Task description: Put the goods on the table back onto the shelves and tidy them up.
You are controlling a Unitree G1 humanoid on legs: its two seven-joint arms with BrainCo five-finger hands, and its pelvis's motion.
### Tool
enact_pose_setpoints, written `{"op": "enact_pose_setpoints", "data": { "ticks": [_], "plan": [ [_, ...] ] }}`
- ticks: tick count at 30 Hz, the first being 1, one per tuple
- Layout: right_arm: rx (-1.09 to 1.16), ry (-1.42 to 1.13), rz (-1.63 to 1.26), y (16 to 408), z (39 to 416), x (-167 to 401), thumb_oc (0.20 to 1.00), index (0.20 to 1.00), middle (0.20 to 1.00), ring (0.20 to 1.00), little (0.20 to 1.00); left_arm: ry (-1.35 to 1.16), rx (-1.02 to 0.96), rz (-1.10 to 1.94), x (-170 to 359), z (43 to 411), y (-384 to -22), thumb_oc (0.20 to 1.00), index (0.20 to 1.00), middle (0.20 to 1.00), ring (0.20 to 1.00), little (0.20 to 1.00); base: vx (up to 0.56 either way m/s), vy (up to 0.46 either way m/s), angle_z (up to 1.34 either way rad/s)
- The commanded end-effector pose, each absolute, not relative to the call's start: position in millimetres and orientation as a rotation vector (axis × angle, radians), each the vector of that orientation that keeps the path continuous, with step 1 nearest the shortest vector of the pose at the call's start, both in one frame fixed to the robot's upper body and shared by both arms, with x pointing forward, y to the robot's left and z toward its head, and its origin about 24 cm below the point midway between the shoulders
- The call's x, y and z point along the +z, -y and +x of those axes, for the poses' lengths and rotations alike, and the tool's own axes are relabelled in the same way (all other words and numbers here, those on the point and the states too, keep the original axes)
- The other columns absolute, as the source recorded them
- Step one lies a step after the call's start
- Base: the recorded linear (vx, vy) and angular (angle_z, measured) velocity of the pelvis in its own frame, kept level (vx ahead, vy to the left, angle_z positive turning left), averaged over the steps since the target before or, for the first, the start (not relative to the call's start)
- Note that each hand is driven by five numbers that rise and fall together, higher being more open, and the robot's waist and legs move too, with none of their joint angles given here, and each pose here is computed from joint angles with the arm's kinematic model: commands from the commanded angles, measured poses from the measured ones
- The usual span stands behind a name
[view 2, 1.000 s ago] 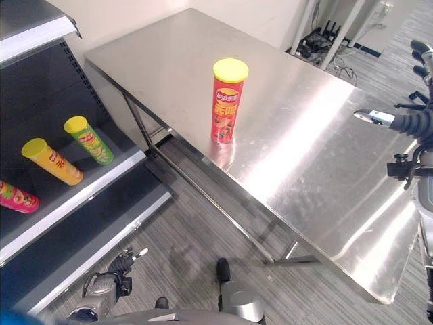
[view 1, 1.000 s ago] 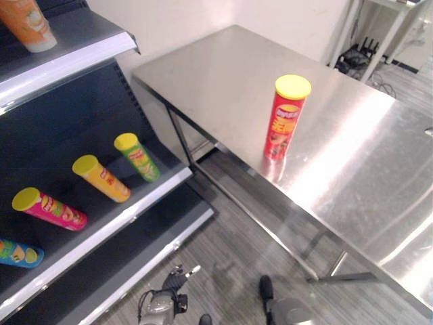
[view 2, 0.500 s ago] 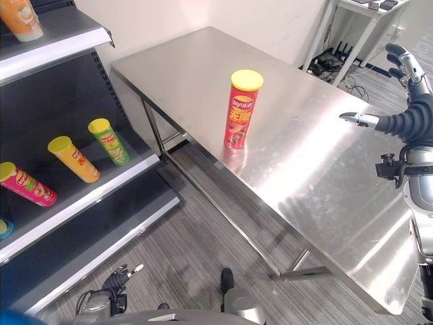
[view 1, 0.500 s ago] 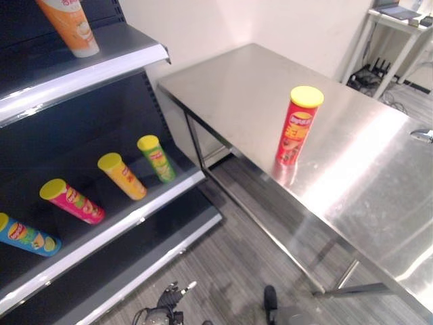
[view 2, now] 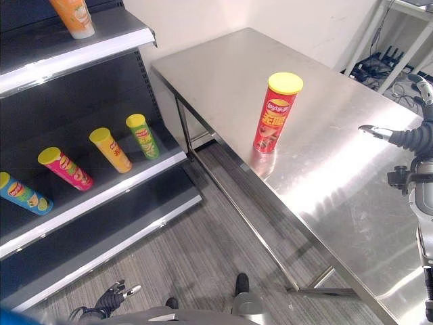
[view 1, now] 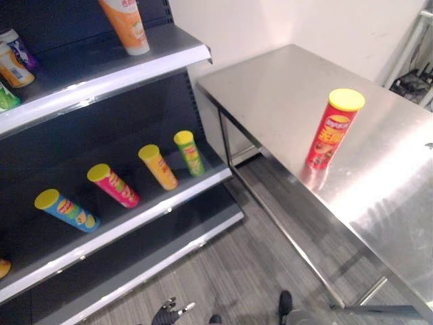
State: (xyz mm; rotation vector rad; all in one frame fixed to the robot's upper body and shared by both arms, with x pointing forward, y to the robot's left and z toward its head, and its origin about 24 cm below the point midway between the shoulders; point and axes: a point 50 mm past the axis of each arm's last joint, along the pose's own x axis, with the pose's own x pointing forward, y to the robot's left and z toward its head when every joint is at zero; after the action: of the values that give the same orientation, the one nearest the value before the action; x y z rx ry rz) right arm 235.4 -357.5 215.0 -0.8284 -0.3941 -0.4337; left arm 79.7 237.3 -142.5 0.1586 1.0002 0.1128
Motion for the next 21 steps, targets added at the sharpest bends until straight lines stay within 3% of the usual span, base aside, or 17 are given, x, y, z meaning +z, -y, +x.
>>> {"op": "enact_pose_setpoints", "data": {
  "ticks": [1,21],
  "plan": [
    [-0.455,0.548,-0.852,353.8,235.7,254.0,1.000,1.000,1.000,1.000,1.000,-0.903,0.072,0.257,-127.0,110.1,-255.4,1.000,1.000,1.000,1.000,1.000,0.00,0.000,0.00],
    [-0.144,0.511,-0.700,325.5,270.5,258.5,1.000,1.000,1.000,1.000,1.000,-0.859,0.012,0.208,-121.5,111.0,-245.6,1.000,1.000,1.000,1.000,1.000,-0.01,-0.010,0.07]
  ]
}}
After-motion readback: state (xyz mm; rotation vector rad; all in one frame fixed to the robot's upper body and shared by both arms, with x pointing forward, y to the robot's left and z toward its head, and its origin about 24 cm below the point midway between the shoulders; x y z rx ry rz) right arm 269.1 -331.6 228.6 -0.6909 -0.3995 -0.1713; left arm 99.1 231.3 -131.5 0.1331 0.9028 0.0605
